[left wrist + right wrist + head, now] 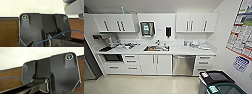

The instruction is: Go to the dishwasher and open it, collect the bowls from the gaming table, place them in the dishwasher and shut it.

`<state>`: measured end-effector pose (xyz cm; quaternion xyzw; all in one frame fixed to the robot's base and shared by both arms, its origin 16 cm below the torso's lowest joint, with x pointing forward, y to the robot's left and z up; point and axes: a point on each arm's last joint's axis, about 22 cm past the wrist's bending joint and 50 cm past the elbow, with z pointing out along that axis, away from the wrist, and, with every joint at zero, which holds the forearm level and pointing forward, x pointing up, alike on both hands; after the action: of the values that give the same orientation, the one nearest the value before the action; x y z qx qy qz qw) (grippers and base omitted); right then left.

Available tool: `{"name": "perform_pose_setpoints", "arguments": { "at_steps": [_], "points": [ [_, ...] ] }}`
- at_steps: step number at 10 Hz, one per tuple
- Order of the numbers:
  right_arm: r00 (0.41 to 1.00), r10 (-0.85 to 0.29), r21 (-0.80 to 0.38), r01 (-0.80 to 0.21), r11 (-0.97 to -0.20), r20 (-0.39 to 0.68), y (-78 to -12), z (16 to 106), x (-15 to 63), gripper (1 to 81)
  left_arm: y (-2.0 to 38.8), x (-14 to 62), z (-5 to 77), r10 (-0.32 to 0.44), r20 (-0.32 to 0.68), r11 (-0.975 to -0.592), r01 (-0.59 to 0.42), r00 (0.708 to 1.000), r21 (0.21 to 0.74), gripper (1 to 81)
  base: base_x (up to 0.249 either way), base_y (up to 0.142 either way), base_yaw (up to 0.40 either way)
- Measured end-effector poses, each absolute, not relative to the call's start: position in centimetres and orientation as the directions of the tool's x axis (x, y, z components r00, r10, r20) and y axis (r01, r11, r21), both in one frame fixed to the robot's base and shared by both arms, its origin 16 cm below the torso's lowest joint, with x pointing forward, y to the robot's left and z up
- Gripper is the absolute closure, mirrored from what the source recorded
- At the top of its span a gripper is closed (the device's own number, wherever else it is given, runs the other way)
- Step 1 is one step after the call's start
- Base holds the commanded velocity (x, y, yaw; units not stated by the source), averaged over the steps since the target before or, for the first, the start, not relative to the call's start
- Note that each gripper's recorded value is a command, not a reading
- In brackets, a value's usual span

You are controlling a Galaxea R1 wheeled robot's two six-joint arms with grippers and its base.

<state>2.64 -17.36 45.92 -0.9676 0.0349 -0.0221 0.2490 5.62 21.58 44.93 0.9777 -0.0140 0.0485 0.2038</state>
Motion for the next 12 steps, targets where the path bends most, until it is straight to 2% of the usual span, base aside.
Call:
{"name": "perform_pose_setpoints", "arguments": {
  "at_steps": [6, 8, 9, 12],
  "points": [
    [0.997, -0.077, -0.485, -0.058, -0.873, 0.019, -17.2, 45.9, 2.0, 1.0, 21.6, 4.9, 44.9, -0.008, 0.095, -0.917, -0.046, 0.995, 0.397, 1.0, 0.097, 0.0, 0.0],
    [0.996, -0.079, -0.477, -0.054, -0.877, 0.031, -17.9, 45.8, 3.1, 1.0, 20.8, 6.4, 45.0, -0.007, 0.11, -0.913, -0.052, 0.994, 0.405, 1.0, 0.102, 0.0, 0.0],
    [0.996, -0.081, -0.488, -0.049, -0.871, 0.044, -17.0, 46.0, 3.8, 1.0, 21.7, 7.1, 45.1, -0.004, 0.124, -0.918, -0.053, 0.992, 0.394, 1.0, 0.103, 0.0, 0.0],
    [0.997, -0.073, -0.48, -0.057, -0.875, 0.016, -17.5, 45.9, 1.7, 1.0, 21.2, 4.8, 44.9, -0.009, 0.089, -0.915, -0.045, 0.996, 0.401, 1.0, 0.103, 0.0, 0.0]
  ]
}}
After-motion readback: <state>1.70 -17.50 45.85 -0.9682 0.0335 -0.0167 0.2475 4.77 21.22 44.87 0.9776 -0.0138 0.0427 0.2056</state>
